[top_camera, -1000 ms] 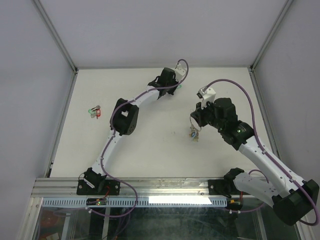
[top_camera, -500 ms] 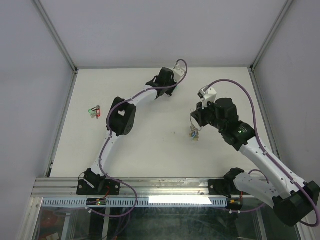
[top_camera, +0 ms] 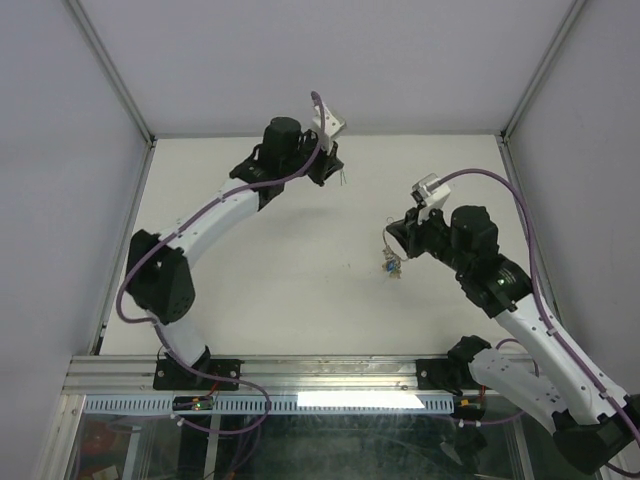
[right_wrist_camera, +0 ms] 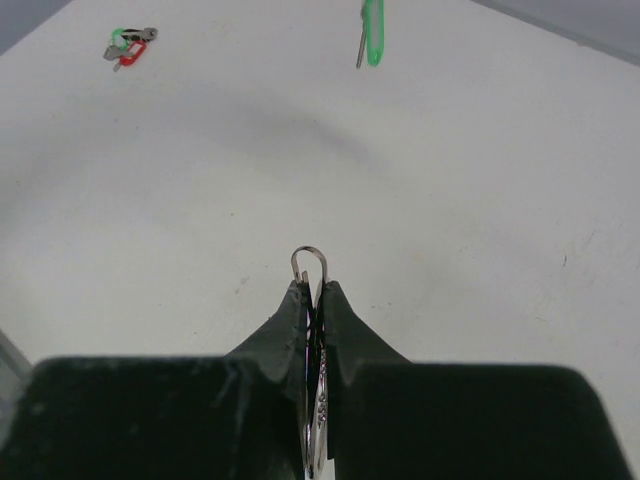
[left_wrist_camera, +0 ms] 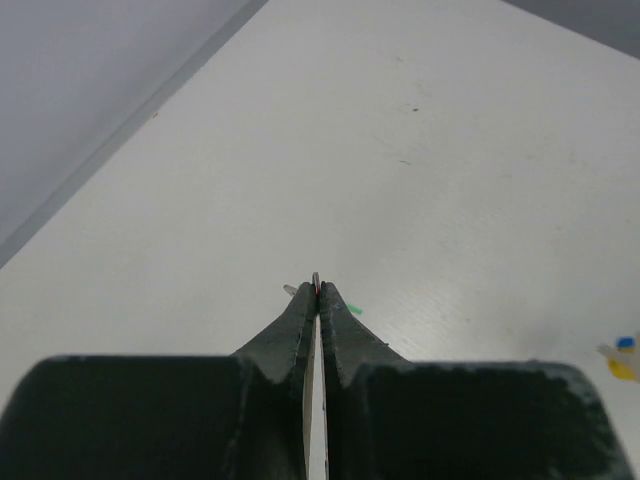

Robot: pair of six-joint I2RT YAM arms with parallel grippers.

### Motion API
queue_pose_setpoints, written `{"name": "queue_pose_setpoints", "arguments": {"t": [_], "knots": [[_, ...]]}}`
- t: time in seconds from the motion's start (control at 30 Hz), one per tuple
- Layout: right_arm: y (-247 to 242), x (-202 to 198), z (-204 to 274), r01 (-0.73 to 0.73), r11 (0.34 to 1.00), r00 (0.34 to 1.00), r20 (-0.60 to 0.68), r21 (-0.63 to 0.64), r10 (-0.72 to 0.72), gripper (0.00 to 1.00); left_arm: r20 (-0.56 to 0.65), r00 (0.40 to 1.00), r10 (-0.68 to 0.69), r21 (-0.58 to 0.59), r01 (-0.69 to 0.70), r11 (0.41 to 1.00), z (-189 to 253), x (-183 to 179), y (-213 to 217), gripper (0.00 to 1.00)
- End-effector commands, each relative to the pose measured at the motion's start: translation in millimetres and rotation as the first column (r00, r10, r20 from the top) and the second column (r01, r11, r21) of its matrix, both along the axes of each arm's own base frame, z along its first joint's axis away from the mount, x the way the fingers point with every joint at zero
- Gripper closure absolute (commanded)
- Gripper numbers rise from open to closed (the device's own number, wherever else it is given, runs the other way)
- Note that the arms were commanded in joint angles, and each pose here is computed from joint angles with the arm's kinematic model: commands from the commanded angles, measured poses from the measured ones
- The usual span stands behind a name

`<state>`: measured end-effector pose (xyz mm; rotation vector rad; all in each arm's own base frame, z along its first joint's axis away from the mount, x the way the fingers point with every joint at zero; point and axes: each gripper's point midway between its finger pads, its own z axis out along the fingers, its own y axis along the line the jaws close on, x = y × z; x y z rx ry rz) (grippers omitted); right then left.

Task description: Put the keys on the keyring

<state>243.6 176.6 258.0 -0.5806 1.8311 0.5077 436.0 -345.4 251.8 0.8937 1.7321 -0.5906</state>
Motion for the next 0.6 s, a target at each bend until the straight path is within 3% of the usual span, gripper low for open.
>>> {"name": "queue_pose_setpoints", "arguments": {"t": [0.0, 0.3, 0.57], "knots": [[12.6, -15.3, 49.7, -0.12, 0.988, 0.985, 0.139, 0.096, 0.106, 1.0, 0.077, 0.981, -0.175, -0.146, 0.185, 0.972, 56.6, -72.1, 3.5, 1.0], [40.8, -51.6, 103.1, -0.304, 0.923, 0.943, 0.212, 0.236, 0.257, 1.0, 0.272, 0.923, -0.272, -0.212, 0.333, 0.919, 134.4, -194.9, 64.3, 1.0], [102.5, -89.9, 124.2, -0.407, 0.886, 0.904, 0.238, 0.222, 0.356, 1.0, 0.352, 0.877, -0.328, -0.13, 0.393, 0.91, 148.6, -248.2, 97.1, 1.0]]}}
